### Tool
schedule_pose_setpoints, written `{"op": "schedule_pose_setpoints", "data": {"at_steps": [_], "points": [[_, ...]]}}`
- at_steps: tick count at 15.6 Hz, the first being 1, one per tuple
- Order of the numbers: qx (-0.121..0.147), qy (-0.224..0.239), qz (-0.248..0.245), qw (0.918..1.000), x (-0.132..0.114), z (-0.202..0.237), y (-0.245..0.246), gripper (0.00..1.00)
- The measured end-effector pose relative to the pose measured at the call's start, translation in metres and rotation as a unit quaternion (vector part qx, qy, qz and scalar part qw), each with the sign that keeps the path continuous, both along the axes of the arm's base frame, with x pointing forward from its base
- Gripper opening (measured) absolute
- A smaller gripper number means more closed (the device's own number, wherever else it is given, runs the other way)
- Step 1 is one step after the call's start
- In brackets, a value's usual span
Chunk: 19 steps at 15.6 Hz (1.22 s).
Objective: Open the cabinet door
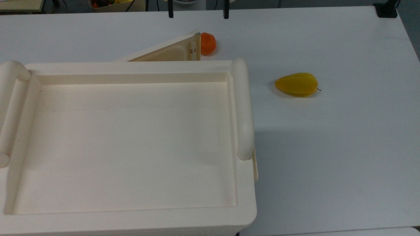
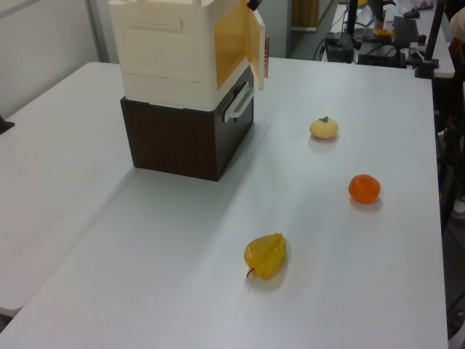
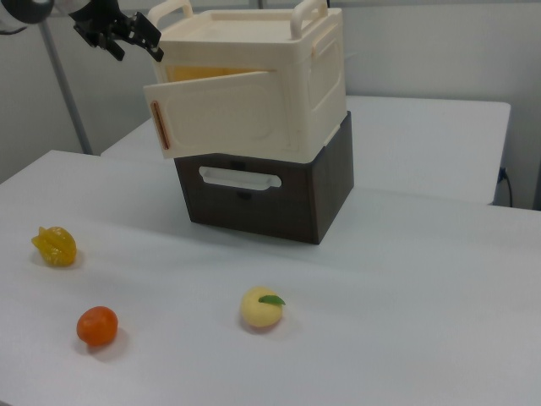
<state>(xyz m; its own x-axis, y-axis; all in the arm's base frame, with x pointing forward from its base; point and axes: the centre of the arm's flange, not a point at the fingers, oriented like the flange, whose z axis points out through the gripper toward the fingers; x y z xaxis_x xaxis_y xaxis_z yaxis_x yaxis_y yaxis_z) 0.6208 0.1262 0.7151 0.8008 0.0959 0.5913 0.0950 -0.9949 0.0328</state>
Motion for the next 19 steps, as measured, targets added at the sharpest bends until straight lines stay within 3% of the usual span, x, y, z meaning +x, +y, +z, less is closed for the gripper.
{"op": "schedule_pose_setpoints", "data": {"at_steps": [4, 8, 13, 19], "points": [[0.006, 0.007, 0.012, 0.9999, 0.014, -0.027, 0.025, 1.00], [-0.008, 0.068, -0.001, 0.9977, 0.010, -0.043, 0.015, 1.00], [-0.026, 0.159, -0.036, 0.9862, -0.005, -0.053, -0.021, 1.00], [-0.037, 0.219, -0.046, 0.9740, -0.017, -0.070, -0.029, 1.00]]}}
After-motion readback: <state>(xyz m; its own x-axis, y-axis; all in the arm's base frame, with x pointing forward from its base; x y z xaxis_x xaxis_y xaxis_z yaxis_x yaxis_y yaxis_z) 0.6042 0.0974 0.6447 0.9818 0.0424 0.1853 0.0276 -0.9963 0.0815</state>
